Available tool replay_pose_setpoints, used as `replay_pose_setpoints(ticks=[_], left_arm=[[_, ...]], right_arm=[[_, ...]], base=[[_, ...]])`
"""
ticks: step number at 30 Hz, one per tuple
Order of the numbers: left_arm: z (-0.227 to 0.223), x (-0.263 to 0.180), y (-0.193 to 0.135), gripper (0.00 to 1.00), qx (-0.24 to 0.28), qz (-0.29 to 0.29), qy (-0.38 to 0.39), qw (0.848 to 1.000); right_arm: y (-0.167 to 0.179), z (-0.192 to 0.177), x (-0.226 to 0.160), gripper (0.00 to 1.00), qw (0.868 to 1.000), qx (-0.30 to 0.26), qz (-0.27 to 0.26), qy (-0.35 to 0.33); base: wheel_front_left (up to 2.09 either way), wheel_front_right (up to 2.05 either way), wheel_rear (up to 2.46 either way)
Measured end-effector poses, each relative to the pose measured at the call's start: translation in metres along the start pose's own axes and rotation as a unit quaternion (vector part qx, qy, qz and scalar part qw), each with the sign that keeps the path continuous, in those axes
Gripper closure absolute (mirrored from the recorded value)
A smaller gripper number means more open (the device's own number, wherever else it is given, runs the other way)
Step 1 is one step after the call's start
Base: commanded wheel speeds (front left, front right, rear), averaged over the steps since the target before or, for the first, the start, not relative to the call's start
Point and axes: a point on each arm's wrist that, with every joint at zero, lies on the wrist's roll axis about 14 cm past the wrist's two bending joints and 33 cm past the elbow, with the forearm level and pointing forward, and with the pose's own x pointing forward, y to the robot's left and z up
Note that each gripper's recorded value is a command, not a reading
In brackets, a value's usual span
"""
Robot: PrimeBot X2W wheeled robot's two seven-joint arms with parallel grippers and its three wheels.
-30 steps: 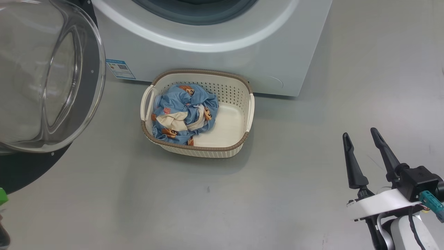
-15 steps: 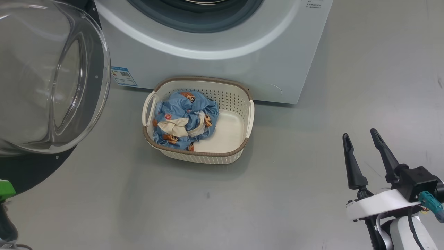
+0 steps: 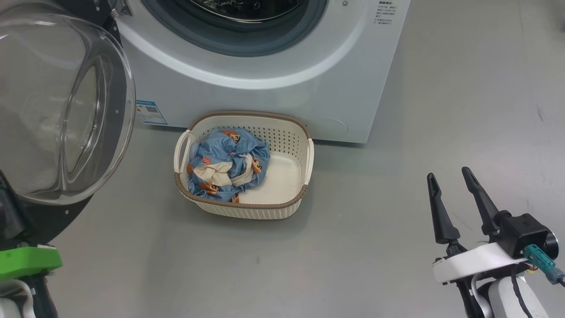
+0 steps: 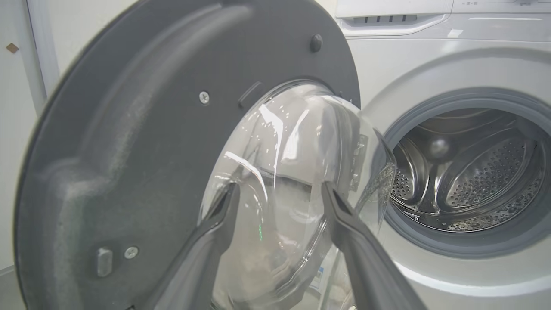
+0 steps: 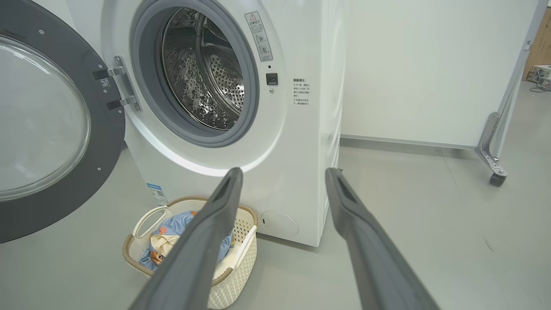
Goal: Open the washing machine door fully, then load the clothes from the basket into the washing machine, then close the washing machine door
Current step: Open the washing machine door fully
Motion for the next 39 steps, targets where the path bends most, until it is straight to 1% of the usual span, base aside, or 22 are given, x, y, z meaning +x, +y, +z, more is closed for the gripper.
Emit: replay_pose_setpoints(ticks=[11,15,20,26,31,39], left_arm=[[-0.021,-0.011,-0.058,0.0,-0.008,-0.09,0.031,0.995],[-0.03,-0.018,-0.082,0.0,-0.007,-0.129,0.045,0.991],[-0.04,-0.029,-0.114,0.0,-0.018,-0.177,0.061,0.982],[-0.051,-0.04,-0.13,0.0,-0.011,-0.206,0.078,0.975],[-0.052,-0.046,-0.149,0.0,-0.017,-0.235,0.081,0.968],[-0.055,-0.057,-0.161,0.0,-0.02,-0.258,0.089,0.962]], right_arm=[[-0.006,0.01,-0.011,0.0,1.0,-0.002,-0.017,-0.012],[-0.012,0.015,-0.016,0.0,0.999,-0.004,-0.029,-0.019],[-0.021,0.023,-0.024,0.0,0.998,-0.008,-0.046,-0.029],[-0.034,0.035,-0.036,0.0,0.996,-0.014,-0.071,-0.044],[-0.043,0.042,-0.044,0.0,0.994,-0.018,-0.088,-0.054],[-0.052,0.05,-0.058,0.0,0.992,-0.022,-0.108,-0.064]], base=[[0.0,0.0,0.0],[0.0,0.0,0.0],[0.0,0.0,0.0],[0.0,0.0,0.0],[0.0,0.0,0.0],[0.0,0.0,0.0]])
